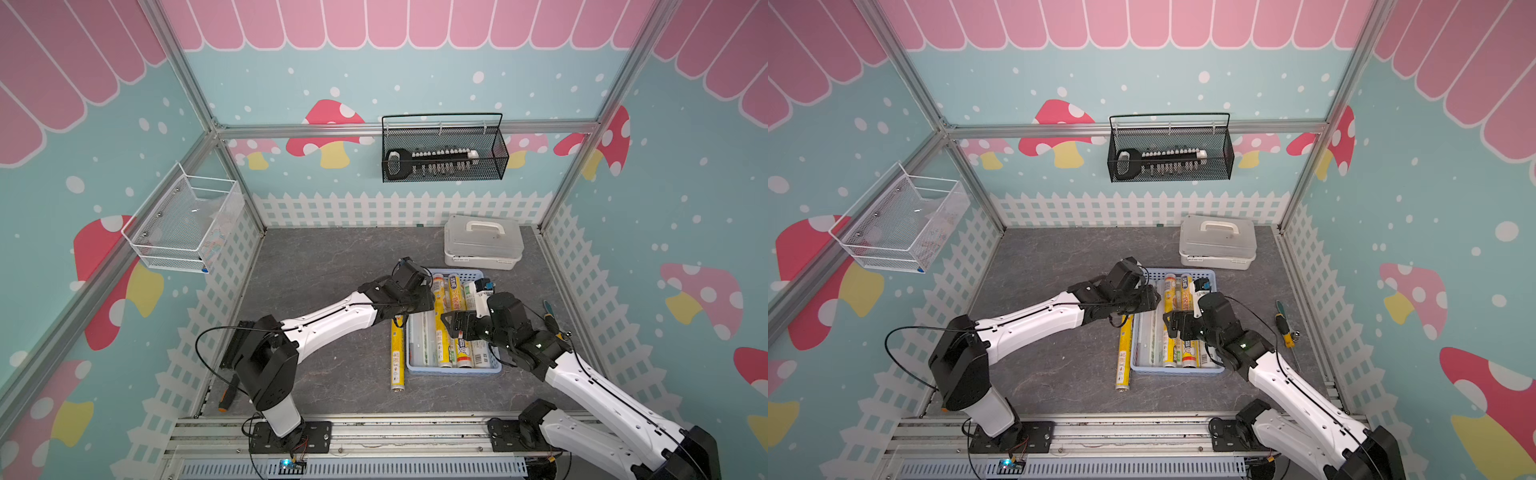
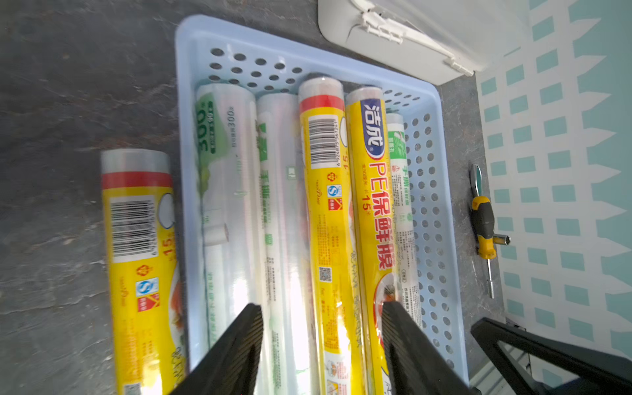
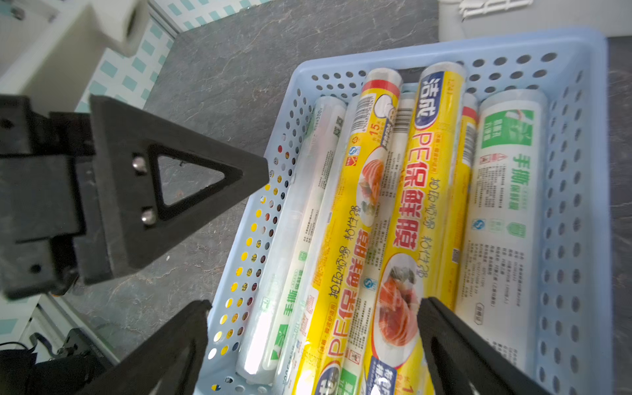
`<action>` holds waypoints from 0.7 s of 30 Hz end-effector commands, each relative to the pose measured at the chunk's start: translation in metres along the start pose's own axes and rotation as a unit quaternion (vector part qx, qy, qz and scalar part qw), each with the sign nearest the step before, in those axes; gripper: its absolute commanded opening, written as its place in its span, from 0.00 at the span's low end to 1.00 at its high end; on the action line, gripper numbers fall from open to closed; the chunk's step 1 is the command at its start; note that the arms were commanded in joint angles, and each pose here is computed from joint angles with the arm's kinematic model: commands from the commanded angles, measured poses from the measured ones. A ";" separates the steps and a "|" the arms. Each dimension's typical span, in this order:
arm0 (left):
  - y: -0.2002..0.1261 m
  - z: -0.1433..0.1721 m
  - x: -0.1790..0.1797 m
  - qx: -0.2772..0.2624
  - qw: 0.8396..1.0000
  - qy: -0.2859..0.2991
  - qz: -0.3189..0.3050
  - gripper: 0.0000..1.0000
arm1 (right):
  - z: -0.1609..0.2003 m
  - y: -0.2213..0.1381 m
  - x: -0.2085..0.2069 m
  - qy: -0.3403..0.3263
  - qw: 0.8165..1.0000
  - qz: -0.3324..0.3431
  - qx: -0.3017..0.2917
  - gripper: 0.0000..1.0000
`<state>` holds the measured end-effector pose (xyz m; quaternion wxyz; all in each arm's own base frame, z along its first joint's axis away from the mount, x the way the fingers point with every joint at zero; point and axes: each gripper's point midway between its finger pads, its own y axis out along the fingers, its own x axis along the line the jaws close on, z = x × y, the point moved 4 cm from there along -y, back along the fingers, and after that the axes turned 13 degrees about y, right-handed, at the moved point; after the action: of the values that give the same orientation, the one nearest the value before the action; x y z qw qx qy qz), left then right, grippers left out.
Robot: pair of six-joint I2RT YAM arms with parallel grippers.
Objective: Put the plastic wrap into the basket
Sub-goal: Pick up the plastic wrap from the center of the board.
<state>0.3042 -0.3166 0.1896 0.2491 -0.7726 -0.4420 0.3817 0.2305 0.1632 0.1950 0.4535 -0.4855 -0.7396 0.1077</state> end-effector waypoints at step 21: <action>-0.018 0.057 0.083 0.026 0.997 -0.012 -0.073 0.61 | 0.009 0.048 0.066 -0.089 0.992 -0.038 0.076 0.95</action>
<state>0.2772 -0.2337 0.1391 0.2923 -0.7207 -0.4961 0.3860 0.2416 0.2359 0.1903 0.4410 -0.4129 -0.7740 0.1896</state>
